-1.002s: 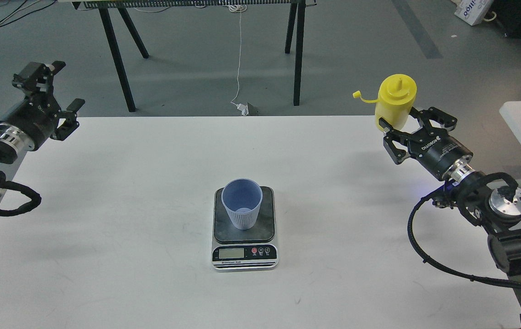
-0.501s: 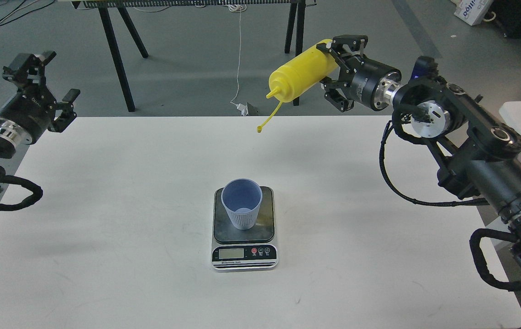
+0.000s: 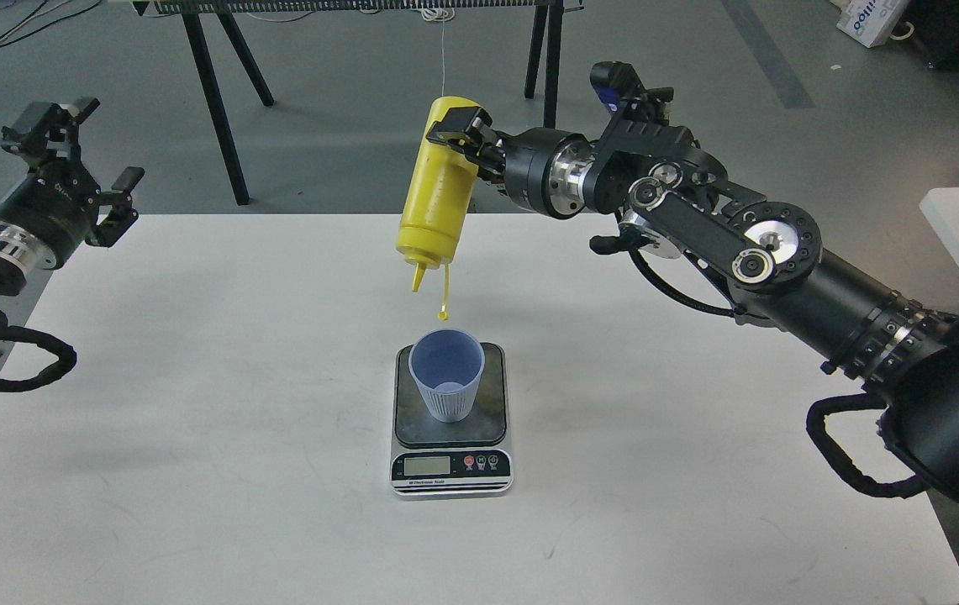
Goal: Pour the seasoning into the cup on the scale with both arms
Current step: 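Tilt the bottle upside down over the cup and squeeze sauce in, then turn the bottle upright and lower it back onto the table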
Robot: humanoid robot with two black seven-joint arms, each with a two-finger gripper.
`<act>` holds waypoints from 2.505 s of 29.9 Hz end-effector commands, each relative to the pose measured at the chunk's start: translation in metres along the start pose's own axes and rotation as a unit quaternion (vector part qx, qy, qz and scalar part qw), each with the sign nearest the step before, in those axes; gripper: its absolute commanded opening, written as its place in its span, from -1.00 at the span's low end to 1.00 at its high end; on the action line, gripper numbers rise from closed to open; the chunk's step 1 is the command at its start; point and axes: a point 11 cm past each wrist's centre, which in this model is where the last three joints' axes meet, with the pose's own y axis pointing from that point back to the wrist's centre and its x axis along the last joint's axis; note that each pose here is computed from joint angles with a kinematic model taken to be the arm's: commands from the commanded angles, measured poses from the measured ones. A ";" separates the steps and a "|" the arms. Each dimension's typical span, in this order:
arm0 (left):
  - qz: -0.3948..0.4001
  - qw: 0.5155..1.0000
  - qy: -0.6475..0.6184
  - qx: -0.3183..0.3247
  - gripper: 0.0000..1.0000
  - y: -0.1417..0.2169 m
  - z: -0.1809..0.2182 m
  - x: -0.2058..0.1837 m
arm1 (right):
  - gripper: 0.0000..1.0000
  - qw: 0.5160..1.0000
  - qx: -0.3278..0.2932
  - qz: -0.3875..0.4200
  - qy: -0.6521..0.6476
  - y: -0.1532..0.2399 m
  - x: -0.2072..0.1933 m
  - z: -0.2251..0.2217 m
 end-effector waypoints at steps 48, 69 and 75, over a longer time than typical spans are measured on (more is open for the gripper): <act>0.003 1.000 -0.007 0.006 0.98 0.003 -0.002 0.004 | -0.96 0.999 0.002 -0.014 -0.029 0.002 0.023 -0.021; 0.008 1.000 -0.023 0.012 0.98 0.009 0.003 0.014 | -0.96 0.567 0.196 0.064 -0.797 0.162 0.022 0.245; 0.006 1.000 -0.020 0.012 0.98 0.008 0.001 0.012 | -0.96 0.497 0.175 0.094 -0.845 0.184 -0.034 0.292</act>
